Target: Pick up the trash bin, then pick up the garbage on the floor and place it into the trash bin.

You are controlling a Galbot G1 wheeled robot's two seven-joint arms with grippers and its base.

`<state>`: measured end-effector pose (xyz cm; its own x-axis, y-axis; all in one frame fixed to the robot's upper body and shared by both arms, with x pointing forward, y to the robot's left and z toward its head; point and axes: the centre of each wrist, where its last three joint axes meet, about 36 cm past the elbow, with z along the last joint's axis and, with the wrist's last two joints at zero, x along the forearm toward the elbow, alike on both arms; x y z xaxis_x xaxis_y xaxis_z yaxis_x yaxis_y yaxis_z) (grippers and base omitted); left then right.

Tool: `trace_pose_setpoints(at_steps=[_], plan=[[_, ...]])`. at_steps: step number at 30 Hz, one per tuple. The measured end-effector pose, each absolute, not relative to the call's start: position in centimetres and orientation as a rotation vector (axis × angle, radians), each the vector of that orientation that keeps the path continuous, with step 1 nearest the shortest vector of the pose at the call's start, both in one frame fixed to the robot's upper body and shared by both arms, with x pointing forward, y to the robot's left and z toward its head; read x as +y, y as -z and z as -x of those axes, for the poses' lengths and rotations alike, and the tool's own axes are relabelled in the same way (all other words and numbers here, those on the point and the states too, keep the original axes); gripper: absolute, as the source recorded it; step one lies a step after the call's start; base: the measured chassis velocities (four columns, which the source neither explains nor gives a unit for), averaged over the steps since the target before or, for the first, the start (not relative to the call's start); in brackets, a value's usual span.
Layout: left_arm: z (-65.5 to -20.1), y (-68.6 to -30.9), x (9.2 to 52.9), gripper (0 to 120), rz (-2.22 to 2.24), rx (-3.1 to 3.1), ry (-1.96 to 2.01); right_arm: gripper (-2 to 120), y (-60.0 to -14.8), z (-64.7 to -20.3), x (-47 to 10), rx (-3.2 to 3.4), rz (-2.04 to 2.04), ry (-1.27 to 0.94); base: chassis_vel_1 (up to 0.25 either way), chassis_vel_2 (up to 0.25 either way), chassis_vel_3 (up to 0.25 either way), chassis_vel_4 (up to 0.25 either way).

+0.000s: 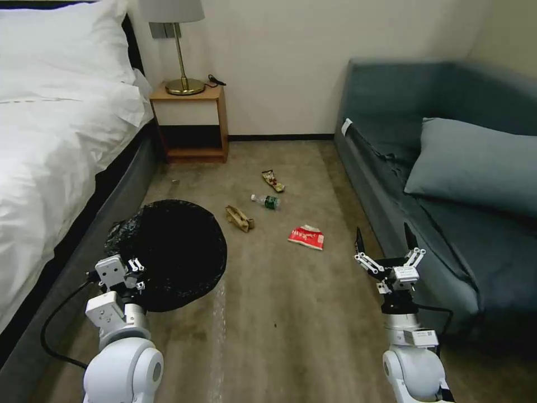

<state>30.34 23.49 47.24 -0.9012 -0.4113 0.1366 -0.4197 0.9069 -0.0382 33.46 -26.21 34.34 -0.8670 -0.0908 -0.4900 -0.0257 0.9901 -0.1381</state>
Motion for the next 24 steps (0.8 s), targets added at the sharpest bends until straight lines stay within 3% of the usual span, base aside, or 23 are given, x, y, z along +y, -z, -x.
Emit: trace_pose_setpoints(at_steps=[24], plan=[[-29.3, -47.8, 23.4, 4, -0.646, -2.959, -0.098, 100, -34.3, -32.5, -26.0, 2.603, 0.134, 0.170, -0.246, 0.249, 0.249, -0.246]])
